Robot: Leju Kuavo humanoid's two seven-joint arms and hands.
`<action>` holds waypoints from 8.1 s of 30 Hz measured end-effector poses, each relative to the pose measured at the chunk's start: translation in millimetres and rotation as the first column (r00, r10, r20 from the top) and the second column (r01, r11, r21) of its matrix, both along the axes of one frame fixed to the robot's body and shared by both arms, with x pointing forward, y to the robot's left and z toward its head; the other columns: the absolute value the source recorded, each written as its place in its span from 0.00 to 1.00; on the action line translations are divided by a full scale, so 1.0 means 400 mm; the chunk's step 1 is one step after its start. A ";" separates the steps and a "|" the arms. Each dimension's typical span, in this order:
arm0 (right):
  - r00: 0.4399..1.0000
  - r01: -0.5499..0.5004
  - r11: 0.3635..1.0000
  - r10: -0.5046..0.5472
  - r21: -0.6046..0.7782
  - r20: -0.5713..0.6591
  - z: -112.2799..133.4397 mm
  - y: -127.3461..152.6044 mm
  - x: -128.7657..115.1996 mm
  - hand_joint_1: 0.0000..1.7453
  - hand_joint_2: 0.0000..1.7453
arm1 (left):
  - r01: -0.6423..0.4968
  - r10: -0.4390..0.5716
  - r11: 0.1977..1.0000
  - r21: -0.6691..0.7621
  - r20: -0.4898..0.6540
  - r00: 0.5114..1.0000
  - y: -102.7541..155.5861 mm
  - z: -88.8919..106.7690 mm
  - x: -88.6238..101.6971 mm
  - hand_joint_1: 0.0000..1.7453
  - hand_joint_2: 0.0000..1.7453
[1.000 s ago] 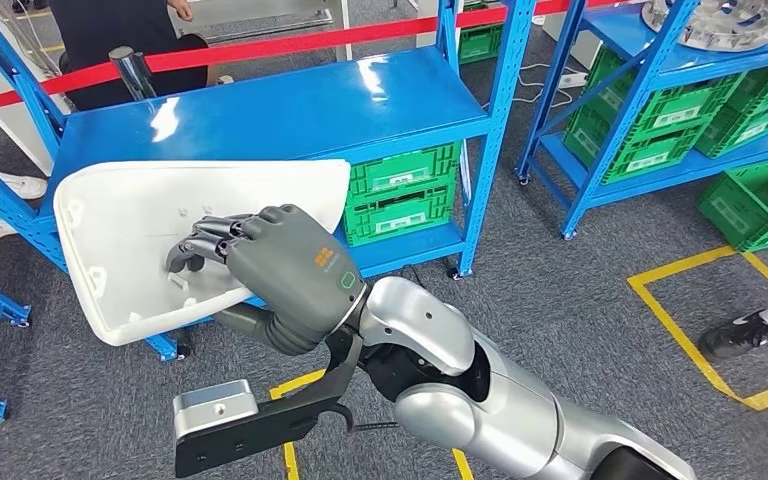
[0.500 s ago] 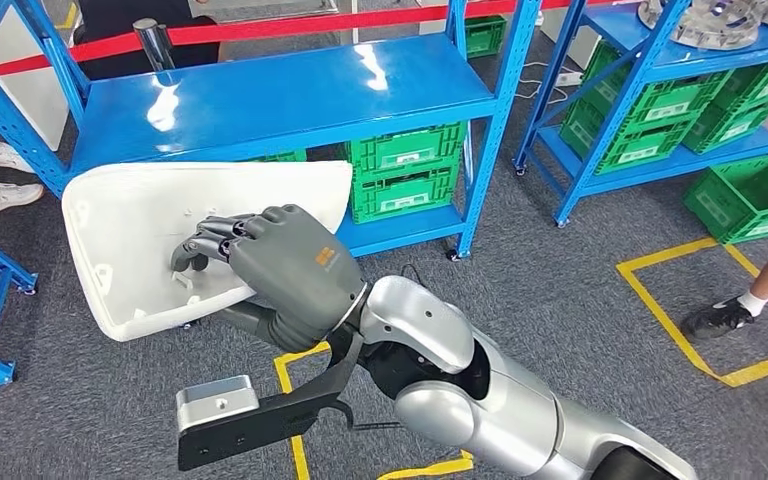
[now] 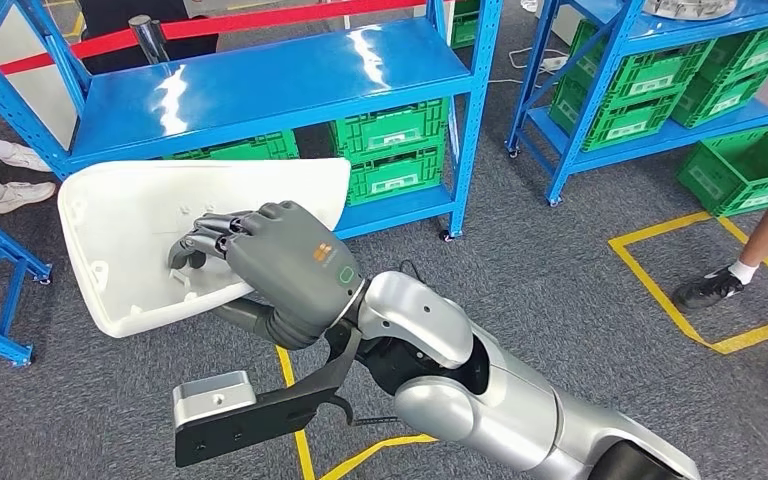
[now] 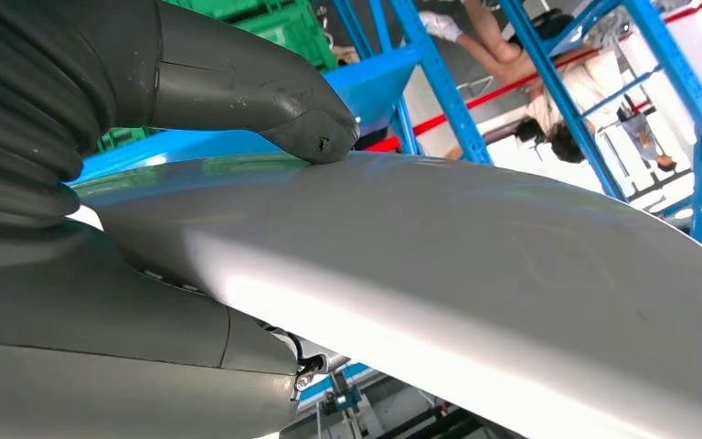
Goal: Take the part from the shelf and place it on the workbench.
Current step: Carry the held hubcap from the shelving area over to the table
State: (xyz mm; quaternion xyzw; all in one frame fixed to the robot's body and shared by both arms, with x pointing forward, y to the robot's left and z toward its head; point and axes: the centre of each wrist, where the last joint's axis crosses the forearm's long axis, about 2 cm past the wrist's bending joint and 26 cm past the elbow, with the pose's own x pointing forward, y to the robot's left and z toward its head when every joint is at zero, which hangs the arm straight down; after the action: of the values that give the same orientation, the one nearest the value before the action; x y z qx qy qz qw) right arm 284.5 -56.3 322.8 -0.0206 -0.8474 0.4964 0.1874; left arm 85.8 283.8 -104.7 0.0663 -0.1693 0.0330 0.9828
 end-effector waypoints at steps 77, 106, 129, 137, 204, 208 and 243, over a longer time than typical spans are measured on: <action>0.995 0.046 0.999 -0.047 -0.017 -0.084 -0.045 -0.023 0.013 1.00 1.00 | 0.032 -0.032 0.999 0.006 0.039 0.999 -0.011 -0.002 -0.013 0.00 0.00; 0.997 -0.042 0.998 0.039 -0.038 -0.072 -0.087 -0.002 -0.039 1.00 1.00 | -0.057 0.058 0.998 -0.003 0.049 0.997 -0.002 -0.014 -0.087 0.00 0.00; 0.996 -0.016 0.999 0.013 -0.035 -0.084 -0.033 0.056 -0.087 1.00 1.00 | -0.028 0.023 0.999 0.047 0.102 0.995 0.050 -0.015 -0.096 0.00 0.00; 0.995 -0.046 0.997 0.039 -0.069 -0.092 -0.025 0.059 -0.083 1.00 1.00 | -0.091 0.088 0.995 0.034 0.082 0.993 0.050 -0.016 -0.101 0.00 0.00; 0.987 0.074 0.993 -0.086 -0.095 -0.137 -0.102 -0.008 0.043 1.00 1.00 | -0.098 0.098 0.995 -0.033 -0.009 0.995 -0.026 -0.010 -0.059 0.00 0.00; 0.986 0.073 0.993 -0.086 -0.093 -0.141 -0.103 -0.006 0.043 1.00 1.00 | -0.095 0.095 0.995 -0.033 -0.002 0.995 -0.027 -0.009 -0.051 0.00 0.00; 0.982 0.082 0.991 -0.098 -0.103 -0.160 -0.126 -0.013 0.043 1.00 1.00 | -0.133 0.128 0.990 -0.040 -0.102 0.987 -0.018 -0.009 -0.051 0.00 0.00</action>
State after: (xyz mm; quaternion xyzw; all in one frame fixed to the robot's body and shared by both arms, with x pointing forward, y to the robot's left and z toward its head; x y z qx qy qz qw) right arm 301.6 -61.7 272.4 -0.0268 -0.8024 0.5275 0.2778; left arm 65.2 276.6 -108.2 0.0561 -0.1149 0.0977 0.9870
